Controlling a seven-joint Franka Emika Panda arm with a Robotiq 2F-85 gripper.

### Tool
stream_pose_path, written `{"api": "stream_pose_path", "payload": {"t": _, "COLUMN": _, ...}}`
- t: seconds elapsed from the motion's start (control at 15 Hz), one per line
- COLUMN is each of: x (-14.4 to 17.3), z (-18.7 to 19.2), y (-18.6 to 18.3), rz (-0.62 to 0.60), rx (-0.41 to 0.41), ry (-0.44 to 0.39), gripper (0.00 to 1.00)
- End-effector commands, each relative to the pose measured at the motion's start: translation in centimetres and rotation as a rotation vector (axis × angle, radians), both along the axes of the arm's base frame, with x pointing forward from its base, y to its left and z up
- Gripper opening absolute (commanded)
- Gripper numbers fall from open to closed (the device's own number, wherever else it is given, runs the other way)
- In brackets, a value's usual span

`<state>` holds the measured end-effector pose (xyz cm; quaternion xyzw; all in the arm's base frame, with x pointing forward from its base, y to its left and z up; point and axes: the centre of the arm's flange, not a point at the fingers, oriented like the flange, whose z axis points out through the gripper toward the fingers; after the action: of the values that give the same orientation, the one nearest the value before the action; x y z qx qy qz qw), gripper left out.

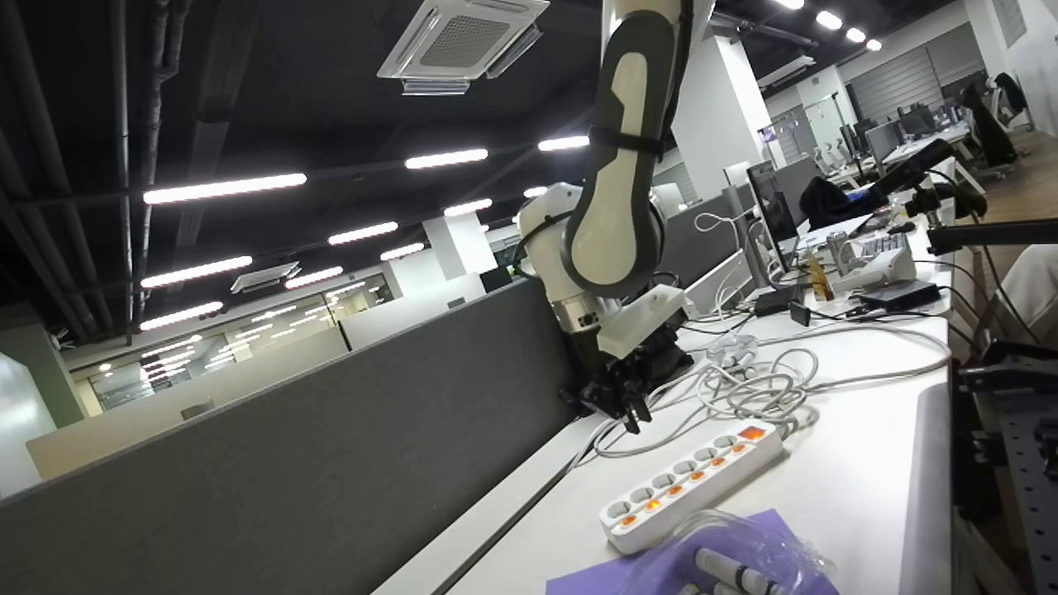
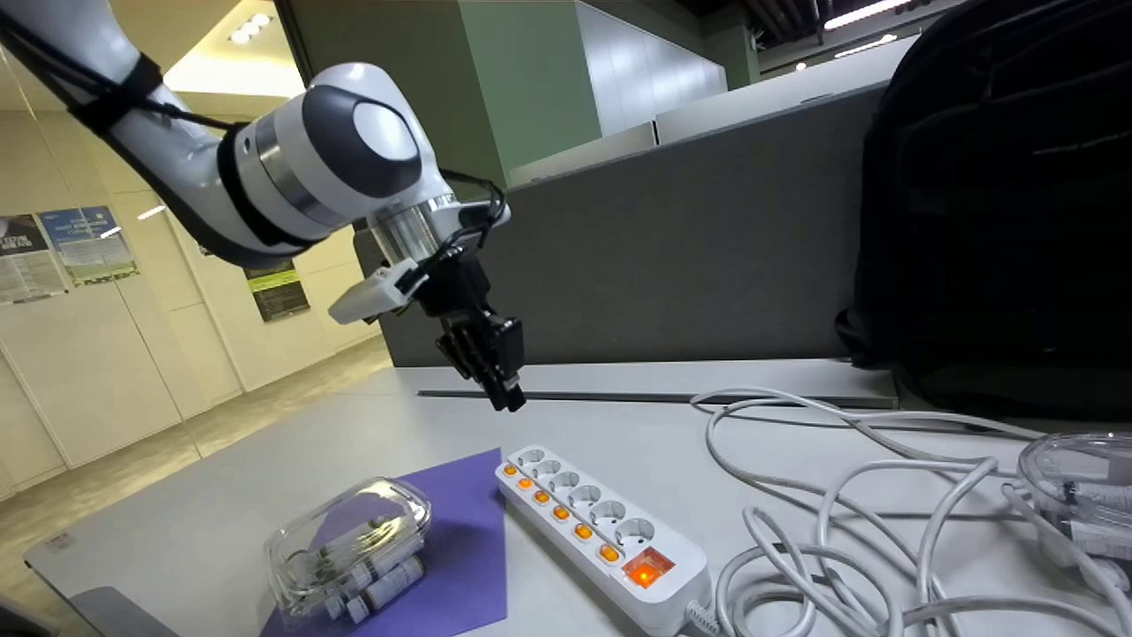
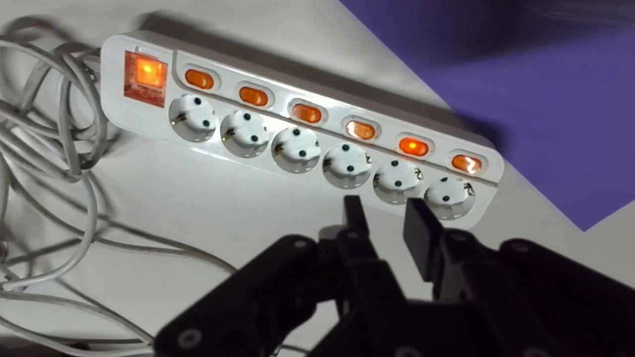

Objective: Turn off the second switch from the left

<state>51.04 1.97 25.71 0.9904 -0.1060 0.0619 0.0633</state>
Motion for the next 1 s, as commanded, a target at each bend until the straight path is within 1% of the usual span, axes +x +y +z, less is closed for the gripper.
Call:
{"api": "stream_pose_path", "payload": {"t": 0.0, "x": 1.7, "z": -2.5, "y": 0.1, "rz": -0.014, "rx": 0.032, "ry": 0.001, "gripper": 0.01}}
{"api": "stream_pose_path", "payload": {"t": 0.33, "x": 2.4, "z": -5.3, "y": 0.0, "rz": -0.023, "rx": 0.065, "ry": 0.027, "gripper": 0.0}}
{"api": "stream_pose_path", "payload": {"t": 0.4, "x": 1.2, "z": -4.8, "y": 0.1, "rz": -0.02, "rx": 0.059, "ry": 0.029, "gripper": 0.01}}
{"api": "stream_pose_path", "payload": {"t": 0.73, "x": 1.6, "z": -5.6, "y": 0.1, "rz": -0.02, "rx": 0.063, "ry": 0.036, "gripper": 0.0}}
{"api": "stream_pose_path", "payload": {"t": 0.8, "x": 1.7, "z": -5.9, "y": 0.2, "rz": -0.025, "rx": 0.049, "ry": 0.028, "gripper": 0.0}}
{"api": "stream_pose_path", "payload": {"t": 0.93, "x": 1.8, "z": -7.0, "y": 0.3, "rz": -0.031, "rx": 0.046, "ry": 0.024, "gripper": 0.0}}
